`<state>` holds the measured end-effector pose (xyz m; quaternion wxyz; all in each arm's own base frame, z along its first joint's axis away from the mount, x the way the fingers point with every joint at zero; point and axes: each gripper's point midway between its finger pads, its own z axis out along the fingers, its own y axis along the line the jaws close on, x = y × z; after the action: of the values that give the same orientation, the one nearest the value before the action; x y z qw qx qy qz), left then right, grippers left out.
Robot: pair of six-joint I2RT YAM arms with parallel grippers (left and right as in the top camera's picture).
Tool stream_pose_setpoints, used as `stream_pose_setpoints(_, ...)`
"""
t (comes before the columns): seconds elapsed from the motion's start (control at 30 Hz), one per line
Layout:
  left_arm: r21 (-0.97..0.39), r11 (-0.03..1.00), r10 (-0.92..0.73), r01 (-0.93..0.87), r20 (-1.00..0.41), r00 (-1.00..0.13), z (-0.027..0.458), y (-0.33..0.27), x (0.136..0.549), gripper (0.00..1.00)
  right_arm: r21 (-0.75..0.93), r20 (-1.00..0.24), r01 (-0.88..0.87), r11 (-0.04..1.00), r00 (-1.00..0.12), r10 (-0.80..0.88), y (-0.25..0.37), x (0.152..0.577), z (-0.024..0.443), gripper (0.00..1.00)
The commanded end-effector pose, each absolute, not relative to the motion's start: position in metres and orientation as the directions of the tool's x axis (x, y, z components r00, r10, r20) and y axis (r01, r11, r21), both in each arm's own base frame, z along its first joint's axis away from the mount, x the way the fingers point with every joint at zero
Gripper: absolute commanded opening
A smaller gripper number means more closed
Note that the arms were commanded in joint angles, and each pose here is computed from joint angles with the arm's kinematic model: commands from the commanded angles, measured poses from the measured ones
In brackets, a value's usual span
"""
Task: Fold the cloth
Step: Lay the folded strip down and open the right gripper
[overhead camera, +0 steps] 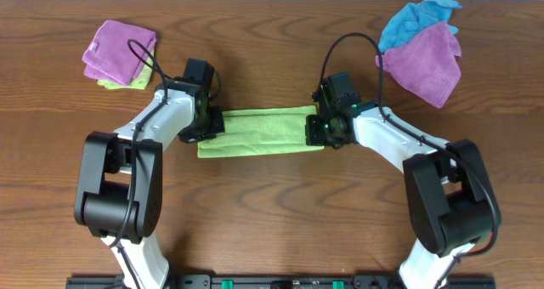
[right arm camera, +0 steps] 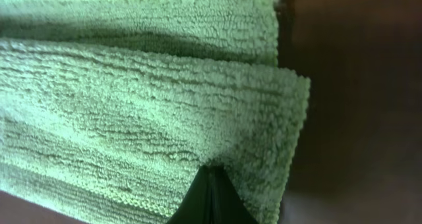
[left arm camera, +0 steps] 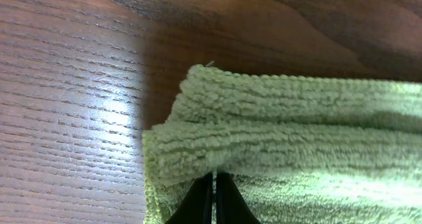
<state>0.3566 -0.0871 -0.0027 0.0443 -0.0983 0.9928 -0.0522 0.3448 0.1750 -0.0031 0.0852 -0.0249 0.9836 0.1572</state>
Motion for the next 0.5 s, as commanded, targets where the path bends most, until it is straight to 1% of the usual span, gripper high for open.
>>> stream_pose_setpoints(0.0,-0.083,0.977,-0.196,-0.195,-0.002,-0.981,-0.022,-0.087,0.34,0.06,0.242,-0.082,-0.065,0.968,-0.996,-0.047,0.163,0.319,-0.022,0.01)
stream_pose_setpoints(0.13,-0.081,0.977,-0.196,-0.196,0.003,-0.981,-0.022,-0.086,0.339,0.05,0.248,-0.085,-0.067,0.967,-0.995,-0.047,0.164,0.32,-0.02,0.01)
stream_pose_setpoints(0.23,-0.079,0.977,-0.196,-0.196,0.007,-0.981,-0.022,-0.086,0.338,0.05,0.288,-0.115,-0.081,0.954,-0.992,-0.049,0.173,0.329,-0.006,0.02)
stream_pose_setpoints(0.27,-0.079,0.977,-0.196,-0.196,0.006,-0.981,-0.022,-0.086,0.338,0.06,0.308,-0.129,-0.088,0.947,-0.99,-0.05,0.178,0.333,0.002,0.08)
stream_pose_setpoints(0.3,-0.079,0.977,-0.196,-0.196,0.007,-0.981,-0.022,-0.086,0.338,0.06,0.325,-0.148,-0.095,0.941,-0.988,-0.049,0.181,0.336,0.012,0.11)
stream_pose_setpoints(0.33,-0.078,0.977,-0.196,-0.196,0.007,-0.981,-0.022,-0.086,0.338,0.06,0.334,-0.169,-0.1,0.937,-0.985,-0.045,0.182,0.34,0.023,0.17)
stream_pose_setpoints(0.37,-0.078,0.978,-0.196,-0.196,0.008,-0.981,-0.022,-0.086,0.338,0.06,0.339,-0.194,-0.106,0.935,-0.98,-0.041,0.181,0.344,0.035,0.26)
stream_pose_setpoints(0.4,-0.078,0.978,-0.196,-0.196,0.008,-0.981,-0.022,-0.086,0.337,0.06,0.342,-0.221,-0.121,0.932,-0.974,-0.045,0.18,0.348,0.046,0.41)
stream_pose_setpoints(0.43,-0.077,0.978,-0.196,-0.196,0.008,-0.981,-0.022,-0.086,0.338,0.06,0.344,-0.263,-0.141,0.928,-0.964,-0.049,0.176,0.352,0.061,0.54)
stream_pose_setpoints(0.47,-0.077,0.978,-0.196,-0.196,0.008,-0.981,-0.022,-0.086,0.338,0.06,0.346,-0.298,-0.147,0.927,-0.954,-0.04,0.169,0.356,0.075,0.57)
